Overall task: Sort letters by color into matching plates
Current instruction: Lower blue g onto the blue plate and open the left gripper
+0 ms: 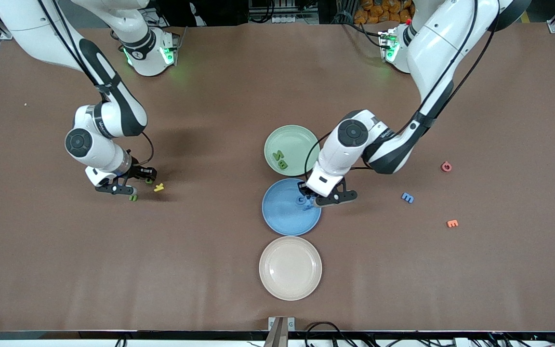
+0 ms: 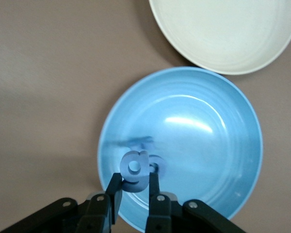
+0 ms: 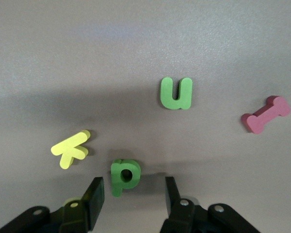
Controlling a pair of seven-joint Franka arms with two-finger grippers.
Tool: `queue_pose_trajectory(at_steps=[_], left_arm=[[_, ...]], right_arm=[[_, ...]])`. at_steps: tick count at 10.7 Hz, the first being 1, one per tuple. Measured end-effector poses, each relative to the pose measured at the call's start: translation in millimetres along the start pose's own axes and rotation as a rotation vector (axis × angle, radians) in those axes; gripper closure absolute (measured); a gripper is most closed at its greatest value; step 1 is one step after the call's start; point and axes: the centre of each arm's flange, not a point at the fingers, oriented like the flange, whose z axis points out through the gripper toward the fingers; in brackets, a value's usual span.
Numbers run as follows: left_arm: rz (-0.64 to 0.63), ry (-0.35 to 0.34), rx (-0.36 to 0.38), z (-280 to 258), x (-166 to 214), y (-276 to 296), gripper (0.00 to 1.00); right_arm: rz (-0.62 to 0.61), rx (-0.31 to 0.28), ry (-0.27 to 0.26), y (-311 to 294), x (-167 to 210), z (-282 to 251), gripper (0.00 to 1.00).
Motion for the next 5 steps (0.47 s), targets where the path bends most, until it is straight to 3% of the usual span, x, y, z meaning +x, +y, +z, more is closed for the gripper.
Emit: queue_pose_trajectory(at_steps=[3, 5], left_arm=[[-0.008, 0.006, -0.001, 5.2, -4.0, 11.4, 0.7], [-0.015, 0.016, 0.008, 6.4, 2.3, 6.9, 0.44]], right_arm=[[-0.001, 0.001, 0.0, -0.1, 0.0, 1.2, 0.42], [-0.001, 0.002, 0.0, -0.2, 0.0, 3.4, 0.44]])
